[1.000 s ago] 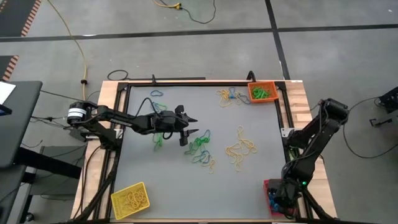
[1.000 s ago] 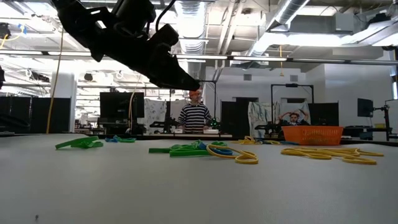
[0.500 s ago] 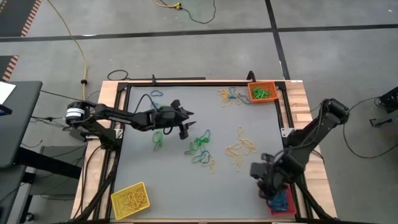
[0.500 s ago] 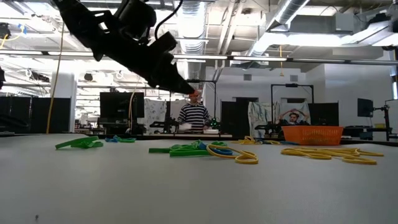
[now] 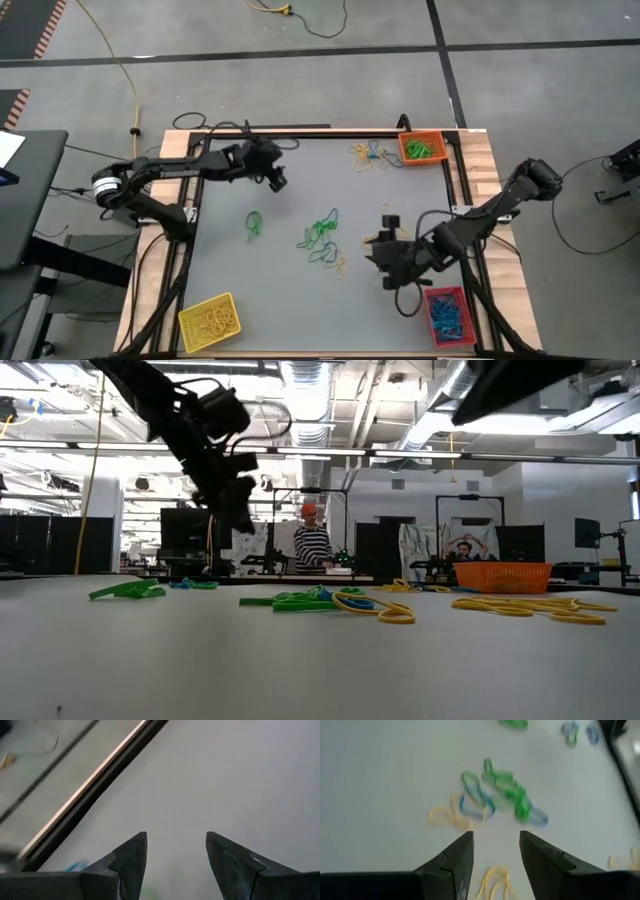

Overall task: Sort rubber bands into baskets
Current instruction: Put the blue rubber band into the red bin

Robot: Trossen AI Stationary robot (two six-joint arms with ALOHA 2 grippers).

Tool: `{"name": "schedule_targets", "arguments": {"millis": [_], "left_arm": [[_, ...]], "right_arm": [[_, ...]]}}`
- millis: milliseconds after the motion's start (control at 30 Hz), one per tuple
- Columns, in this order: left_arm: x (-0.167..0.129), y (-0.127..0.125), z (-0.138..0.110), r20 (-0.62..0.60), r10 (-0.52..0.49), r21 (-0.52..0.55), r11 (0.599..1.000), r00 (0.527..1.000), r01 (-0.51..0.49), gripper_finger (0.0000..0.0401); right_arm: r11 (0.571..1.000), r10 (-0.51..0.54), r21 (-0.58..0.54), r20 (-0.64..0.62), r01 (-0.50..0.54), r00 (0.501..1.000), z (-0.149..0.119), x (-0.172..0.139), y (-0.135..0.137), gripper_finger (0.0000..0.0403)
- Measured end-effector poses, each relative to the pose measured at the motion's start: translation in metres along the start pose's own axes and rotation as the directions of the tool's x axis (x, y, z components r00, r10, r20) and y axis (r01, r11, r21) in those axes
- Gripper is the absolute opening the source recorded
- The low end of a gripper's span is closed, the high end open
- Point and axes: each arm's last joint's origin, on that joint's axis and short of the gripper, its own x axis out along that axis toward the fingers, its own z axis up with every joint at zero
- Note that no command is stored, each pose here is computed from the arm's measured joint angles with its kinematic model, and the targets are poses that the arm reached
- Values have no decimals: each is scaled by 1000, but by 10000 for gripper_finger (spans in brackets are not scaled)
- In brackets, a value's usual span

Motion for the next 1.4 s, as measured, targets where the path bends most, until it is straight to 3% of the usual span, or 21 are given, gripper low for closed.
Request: {"name": "schedule_targets", "arguments": {"millis": [167,633,1033,1267,1400], "left_arm": [[5,32,-7,-77,39,-79,996,996,-45,194],[8,94,-27,-206,104,-251,955,973,-156,194],[10,95,-19,-175,5,-369,927,985,-71,194],[45,87,-14,-341,-28,-335,938,940,-94,194],[62,88,-1,-398,18,-300,942,917,-148,194]], "right_arm": [[998,37,-55,68,-33,997,-2,21,-10,189],[995,99,-15,207,-98,973,-11,56,-39,189],[995,100,-24,263,-97,960,-5,59,-50,189],[995,99,-38,270,-93,958,-4,58,-49,189],[995,102,-38,267,-95,958,-4,58,-49,189]]}}
